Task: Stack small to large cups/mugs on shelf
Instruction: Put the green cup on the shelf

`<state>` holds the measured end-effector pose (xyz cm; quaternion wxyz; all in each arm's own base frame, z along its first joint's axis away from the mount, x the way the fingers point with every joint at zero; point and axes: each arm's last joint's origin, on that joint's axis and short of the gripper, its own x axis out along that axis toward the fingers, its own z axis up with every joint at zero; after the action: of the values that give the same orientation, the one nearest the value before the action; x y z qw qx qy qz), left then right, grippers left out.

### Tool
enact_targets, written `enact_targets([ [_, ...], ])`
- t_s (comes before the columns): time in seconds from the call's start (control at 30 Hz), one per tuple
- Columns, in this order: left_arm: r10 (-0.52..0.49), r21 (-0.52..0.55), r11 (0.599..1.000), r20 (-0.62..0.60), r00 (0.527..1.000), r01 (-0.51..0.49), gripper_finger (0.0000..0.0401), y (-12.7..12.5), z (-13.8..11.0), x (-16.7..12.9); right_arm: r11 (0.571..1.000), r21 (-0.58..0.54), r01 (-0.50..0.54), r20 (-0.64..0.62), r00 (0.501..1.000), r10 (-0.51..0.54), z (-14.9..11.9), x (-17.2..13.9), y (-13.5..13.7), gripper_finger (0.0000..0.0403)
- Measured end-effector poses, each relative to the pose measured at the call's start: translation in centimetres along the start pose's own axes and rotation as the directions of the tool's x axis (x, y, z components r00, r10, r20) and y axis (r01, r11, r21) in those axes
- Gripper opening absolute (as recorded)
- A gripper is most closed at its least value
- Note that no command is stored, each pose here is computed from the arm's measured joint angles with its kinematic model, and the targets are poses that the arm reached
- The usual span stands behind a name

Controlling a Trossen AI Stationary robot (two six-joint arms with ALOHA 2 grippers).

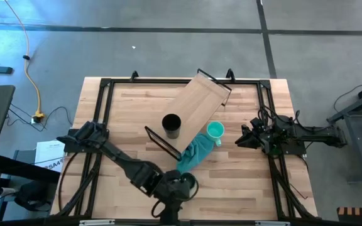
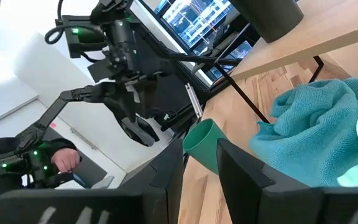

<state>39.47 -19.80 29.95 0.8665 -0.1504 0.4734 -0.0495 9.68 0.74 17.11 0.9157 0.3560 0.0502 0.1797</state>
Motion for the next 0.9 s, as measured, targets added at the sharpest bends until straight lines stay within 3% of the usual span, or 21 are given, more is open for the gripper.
enact_targets([
  [0.2, 0.035, 0.042, 0.999, 0.001, 0.999, -0.035, 0.0172, 1.2, 0.6, 0.5, 1.000, 0.012, 0.001, 0.000, 1.000, -0.001, 0.0, 0.0, 0.0, 0.0089],
  [0.53, -0.002, 0.164, 0.986, -0.059, 0.998, 0.012, 0.0172, 2.2, 0.8, 2.1, 0.999, 0.037, 0.001, -0.001, 1.000, -0.001, 0.0, 0.0, 0.0, 0.0089],
  [0.7, 0.042, 0.223, 0.974, -0.047, 0.998, -0.030, 0.0172, 2.6, 0.9, 2.1, 0.999, 0.036, 0.001, -0.001, 1.000, -0.001, 0.0, 0.0, 0.0, 0.0089],
  [0.9, 0.082, 0.221, 0.973, -0.082, 0.993, -0.062, 0.0172, 4.1, 1.0, 3.1, 0.999, 0.036, 0.001, -0.001, 1.000, -0.001, 0.0, 0.0, 0.0, 0.0089],
])
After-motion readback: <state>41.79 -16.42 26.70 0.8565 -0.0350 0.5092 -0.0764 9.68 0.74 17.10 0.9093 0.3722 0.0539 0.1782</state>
